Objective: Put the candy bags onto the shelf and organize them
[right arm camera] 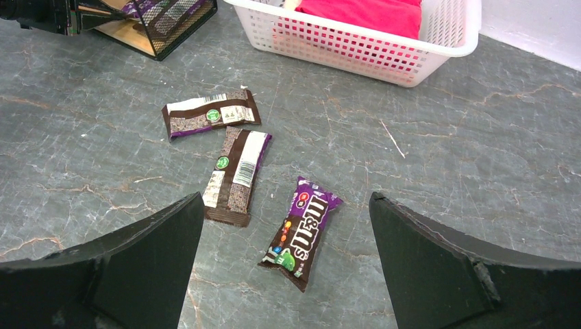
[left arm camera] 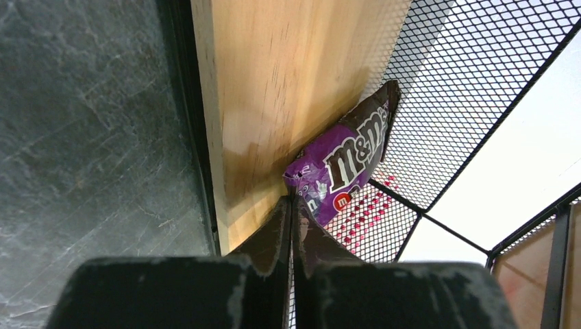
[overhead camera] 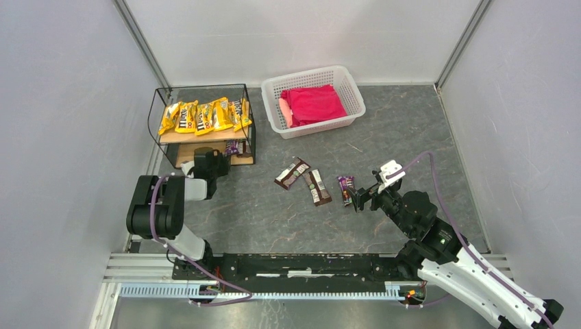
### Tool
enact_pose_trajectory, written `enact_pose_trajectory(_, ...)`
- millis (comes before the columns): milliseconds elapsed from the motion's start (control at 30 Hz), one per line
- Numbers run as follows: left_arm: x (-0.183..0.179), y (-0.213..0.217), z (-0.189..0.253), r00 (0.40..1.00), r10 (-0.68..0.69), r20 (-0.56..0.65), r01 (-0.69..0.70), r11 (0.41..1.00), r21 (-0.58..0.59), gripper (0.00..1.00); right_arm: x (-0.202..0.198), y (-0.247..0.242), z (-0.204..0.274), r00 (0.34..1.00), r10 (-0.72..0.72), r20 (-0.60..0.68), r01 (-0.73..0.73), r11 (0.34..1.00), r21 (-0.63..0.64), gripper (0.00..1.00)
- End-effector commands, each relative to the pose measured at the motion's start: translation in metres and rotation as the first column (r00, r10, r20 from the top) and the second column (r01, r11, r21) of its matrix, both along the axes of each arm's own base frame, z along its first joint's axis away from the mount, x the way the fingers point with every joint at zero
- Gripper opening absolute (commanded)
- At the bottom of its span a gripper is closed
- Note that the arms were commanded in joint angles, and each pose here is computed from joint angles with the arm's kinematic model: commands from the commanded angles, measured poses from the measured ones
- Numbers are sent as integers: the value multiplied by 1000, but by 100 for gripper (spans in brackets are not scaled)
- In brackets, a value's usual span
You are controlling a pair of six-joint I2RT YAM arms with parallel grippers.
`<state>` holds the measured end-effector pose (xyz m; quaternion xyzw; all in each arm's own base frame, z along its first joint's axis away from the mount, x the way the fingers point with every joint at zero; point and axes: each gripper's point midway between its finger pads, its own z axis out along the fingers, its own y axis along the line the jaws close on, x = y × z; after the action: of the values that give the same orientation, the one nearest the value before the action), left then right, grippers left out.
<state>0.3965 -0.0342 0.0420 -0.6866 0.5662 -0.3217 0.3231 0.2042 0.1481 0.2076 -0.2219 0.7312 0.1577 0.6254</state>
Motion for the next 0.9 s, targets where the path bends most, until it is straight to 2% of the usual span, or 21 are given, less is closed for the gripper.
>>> enact_pose_trajectory(0, -2, -1, 15, 999, 24, 33, -23, 999, -44, 26, 3, 4, 11, 1000, 1, 31, -2, 999, 36, 98)
enact_pose_trajectory(67, -11, 2, 18, 999, 34, 23, -33, 999, -23, 43, 2, 4, 11, 999, 5, 32, -6, 999, 37, 98)
enact_pose_trajectory(167, -25, 9, 22, 999, 49, 23, -49, 999, 7, 57, 1, 5, 11, 999, 7, 32, -8, 999, 39, 98)
enact_pose_trajectory(267, -42, 10, 25, 999, 39, 13, -39, 999, 28, 67, 1, 4, 12, 999, 6, 34, -7, 999, 42, 98)
enact_pose_trajectory(367, -60, 7, 28, 1000, -2, 17, 2, 998, 56, 71, 1, 3, 13, 999, 5, 39, -7, 999, 45, 98)
enact_pose_trajectory(500, -83, -7, 34, 986, -167, -15, 168, 974, 154, 83, 0, 2, 16, 999, 5, 45, -7, 999, 53, 98)
enact_pose_trajectory(567, -95, -17, 35, 962, -272, -23, 271, 942, 199, 87, -1, 3, 15, 999, 7, 44, -10, 998, 55, 98)
enact_pose_trajectory(700, -105, -41, 55, 866, -499, 43, 460, 826, 326, 89, -1, 3, 15, 999, 11, 46, -14, 998, 59, 98)
enact_pose_trajectory(867, -117, -78, 74, 739, -668, 89, 588, 704, 400, 90, -2, 7, 15, 999, 29, 43, -31, 998, 61, 98)
